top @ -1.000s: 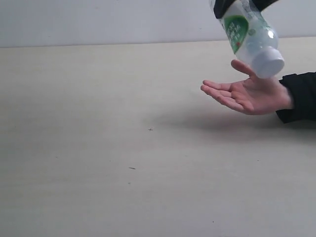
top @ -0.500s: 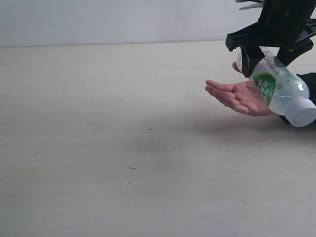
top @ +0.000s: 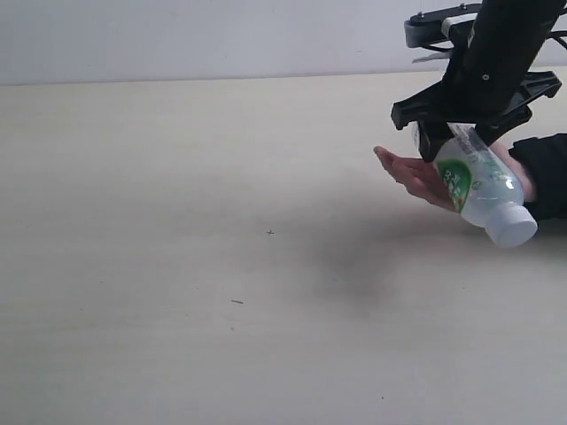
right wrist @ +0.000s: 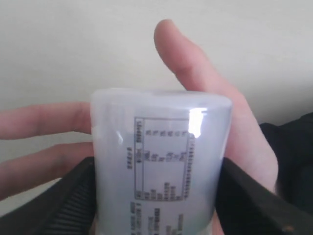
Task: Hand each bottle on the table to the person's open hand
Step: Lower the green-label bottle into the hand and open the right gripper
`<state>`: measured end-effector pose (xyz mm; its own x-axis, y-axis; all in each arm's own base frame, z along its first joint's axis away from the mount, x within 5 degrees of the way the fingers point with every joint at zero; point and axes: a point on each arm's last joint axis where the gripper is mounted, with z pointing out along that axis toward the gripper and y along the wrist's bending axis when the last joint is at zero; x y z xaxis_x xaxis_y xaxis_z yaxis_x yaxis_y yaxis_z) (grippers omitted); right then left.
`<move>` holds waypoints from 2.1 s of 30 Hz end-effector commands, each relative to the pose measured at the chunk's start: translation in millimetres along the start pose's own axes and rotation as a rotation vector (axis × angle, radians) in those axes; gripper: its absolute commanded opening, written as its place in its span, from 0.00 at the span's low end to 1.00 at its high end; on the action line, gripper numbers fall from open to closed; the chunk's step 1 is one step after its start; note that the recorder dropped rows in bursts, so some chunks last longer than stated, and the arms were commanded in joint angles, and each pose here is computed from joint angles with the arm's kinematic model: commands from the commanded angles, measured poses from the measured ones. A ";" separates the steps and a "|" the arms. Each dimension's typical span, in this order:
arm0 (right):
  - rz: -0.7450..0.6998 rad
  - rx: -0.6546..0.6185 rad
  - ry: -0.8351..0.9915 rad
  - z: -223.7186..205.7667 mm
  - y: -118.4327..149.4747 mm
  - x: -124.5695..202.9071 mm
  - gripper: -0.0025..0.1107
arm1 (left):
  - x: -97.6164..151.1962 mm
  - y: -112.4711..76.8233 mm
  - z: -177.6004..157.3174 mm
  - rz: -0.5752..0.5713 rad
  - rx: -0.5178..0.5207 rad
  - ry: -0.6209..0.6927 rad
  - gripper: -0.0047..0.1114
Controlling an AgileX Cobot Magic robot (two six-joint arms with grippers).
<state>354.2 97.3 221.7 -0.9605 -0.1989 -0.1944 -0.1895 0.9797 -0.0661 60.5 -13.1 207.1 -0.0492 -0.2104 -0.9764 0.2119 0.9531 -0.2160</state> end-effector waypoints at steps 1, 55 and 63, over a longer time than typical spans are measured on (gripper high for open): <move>-0.022 0.043 -0.016 2.4 -5.7 -0.3 0.02 | -1.0 -0.4 -0.6 -0.013 0.004 -0.013 0.04; 0.001 0.029 -0.044 2.4 -4.4 -2.9 0.77 | -1.0 -0.4 -0.6 -0.013 0.004 -0.013 0.04; -0.021 0.058 -0.040 2.3 -7.0 -2.6 0.65 | -1.0 -0.4 -0.6 -0.013 0.004 -0.013 0.04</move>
<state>358.1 94.1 220.9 -0.9491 -0.2088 -0.2359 -0.1876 0.9761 -0.1092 60.5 -13.1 207.1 -0.0492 -0.2104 -0.9764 0.2119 0.9531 -0.2160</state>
